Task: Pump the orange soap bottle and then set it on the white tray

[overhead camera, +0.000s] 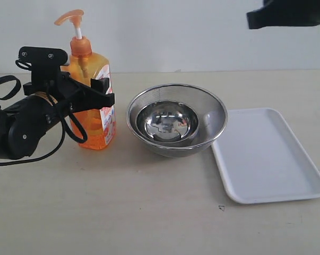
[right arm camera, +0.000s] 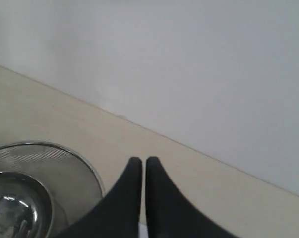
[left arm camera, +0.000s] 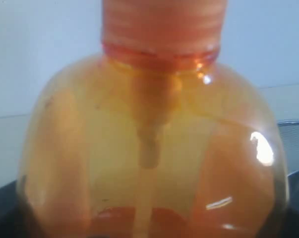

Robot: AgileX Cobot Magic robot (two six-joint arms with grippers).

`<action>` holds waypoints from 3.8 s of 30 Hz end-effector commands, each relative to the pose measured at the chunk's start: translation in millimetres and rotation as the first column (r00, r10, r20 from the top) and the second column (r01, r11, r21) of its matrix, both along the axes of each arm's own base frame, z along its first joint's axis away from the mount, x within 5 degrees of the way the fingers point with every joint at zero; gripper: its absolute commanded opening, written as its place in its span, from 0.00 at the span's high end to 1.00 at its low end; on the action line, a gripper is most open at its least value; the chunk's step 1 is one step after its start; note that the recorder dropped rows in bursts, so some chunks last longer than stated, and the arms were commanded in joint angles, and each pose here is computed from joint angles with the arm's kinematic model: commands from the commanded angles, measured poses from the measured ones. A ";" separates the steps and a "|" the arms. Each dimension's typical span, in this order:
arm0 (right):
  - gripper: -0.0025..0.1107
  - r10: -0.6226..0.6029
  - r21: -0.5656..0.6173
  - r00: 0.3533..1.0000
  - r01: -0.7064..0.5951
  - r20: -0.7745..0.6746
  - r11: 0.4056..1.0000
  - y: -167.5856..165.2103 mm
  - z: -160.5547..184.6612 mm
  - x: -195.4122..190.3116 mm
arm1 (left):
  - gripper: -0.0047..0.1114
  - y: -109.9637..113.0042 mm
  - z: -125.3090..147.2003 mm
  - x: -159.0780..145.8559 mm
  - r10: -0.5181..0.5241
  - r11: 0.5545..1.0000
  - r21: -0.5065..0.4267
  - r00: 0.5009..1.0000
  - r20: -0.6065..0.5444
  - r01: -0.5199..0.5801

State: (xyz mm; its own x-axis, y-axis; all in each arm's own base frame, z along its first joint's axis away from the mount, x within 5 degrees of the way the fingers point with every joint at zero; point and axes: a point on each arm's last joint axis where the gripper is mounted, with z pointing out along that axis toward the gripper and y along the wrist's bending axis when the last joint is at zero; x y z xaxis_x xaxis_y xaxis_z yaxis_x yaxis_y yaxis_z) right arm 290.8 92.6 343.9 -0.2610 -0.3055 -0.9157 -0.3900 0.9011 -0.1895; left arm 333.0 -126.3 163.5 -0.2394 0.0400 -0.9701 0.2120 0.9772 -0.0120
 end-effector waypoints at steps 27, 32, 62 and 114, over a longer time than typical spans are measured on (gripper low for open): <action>0.98 0.344 -0.007 0.884 -0.365 -0.317 0.931 67.5 13.1 72.2 | 0.92 -32.4 13.2 5.1 0.054 0.898 0.432 0.995 0.087 -0.087; 0.98 0.431 0.011 0.833 -0.456 -0.346 0.890 82.7 22.9 74.7 | 0.92 -37.9 5.8 4.9 0.076 0.891 0.438 0.990 0.116 -0.120; 0.98 0.606 0.042 0.742 -0.622 -0.285 0.782 218.1 19.0 66.4 | 0.92 -41.5 -2.9 11.0 0.087 0.892 0.436 0.992 0.092 -0.119; 0.98 0.353 -0.107 0.861 -0.416 -0.365 0.903 180.9 46.1 56.8 | 0.92 -41.5 -2.9 11.0 0.088 0.893 0.434 0.992 0.092 -0.119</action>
State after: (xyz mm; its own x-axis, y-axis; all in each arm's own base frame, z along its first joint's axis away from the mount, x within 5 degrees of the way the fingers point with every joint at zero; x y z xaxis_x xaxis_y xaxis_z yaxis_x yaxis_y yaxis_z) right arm 353.1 280.4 374.1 -0.3913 -0.6028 -0.6953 -0.7657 0.6324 -0.1174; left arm 343.7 -166.8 158.1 -0.2147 0.4441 -0.8699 0.1073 0.8960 0.4310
